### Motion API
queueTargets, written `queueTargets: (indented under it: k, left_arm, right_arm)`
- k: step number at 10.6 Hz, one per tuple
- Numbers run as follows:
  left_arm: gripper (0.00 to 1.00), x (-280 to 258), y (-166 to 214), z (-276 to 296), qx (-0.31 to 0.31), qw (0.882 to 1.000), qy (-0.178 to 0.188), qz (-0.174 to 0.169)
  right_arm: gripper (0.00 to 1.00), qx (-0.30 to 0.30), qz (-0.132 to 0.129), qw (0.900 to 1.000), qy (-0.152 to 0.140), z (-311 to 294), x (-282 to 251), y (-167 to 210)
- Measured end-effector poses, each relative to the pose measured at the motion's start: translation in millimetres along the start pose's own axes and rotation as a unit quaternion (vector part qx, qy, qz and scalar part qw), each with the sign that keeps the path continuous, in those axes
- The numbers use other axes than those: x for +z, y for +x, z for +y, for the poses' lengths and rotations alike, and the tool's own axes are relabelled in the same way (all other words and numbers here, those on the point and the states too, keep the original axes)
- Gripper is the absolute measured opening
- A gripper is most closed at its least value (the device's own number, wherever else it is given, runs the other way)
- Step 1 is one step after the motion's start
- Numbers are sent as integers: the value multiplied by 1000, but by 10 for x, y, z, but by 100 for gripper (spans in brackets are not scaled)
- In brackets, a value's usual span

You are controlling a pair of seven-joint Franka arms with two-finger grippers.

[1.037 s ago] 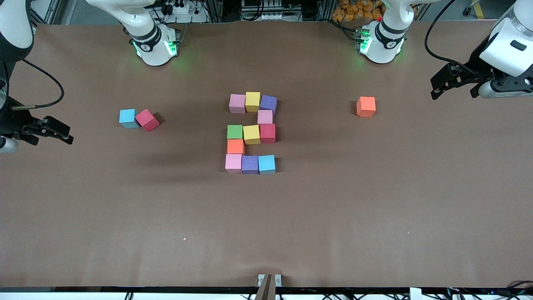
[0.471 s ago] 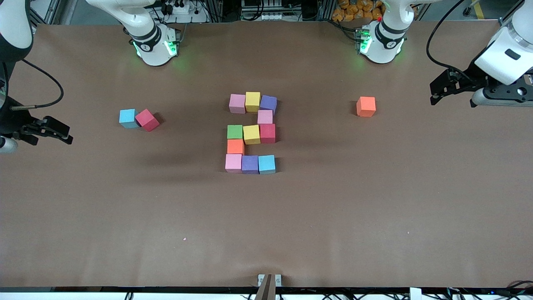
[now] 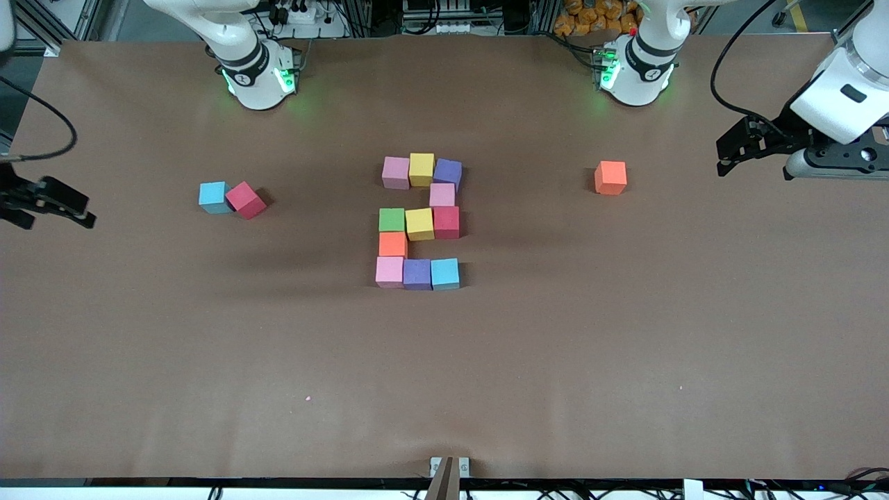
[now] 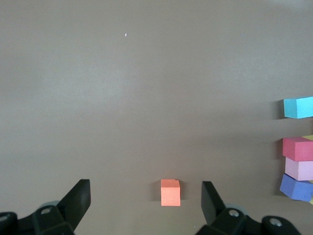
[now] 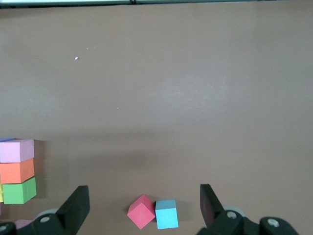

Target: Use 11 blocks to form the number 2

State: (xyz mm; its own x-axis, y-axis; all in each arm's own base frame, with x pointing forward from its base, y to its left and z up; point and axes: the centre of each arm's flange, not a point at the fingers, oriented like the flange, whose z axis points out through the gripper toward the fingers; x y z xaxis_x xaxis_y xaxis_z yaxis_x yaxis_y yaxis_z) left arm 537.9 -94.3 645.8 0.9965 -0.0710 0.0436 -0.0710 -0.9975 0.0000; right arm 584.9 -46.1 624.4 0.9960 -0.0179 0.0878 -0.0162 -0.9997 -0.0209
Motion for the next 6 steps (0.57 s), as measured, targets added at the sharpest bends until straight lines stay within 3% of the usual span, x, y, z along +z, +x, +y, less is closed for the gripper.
queueTargets:
  k: [6]
  left_arm:
    - [100, 6, 1, 0, 0, 1000, 0, -1]
  right_arm:
    - [100, 0, -5, 1000, 0, 0, -14, -10]
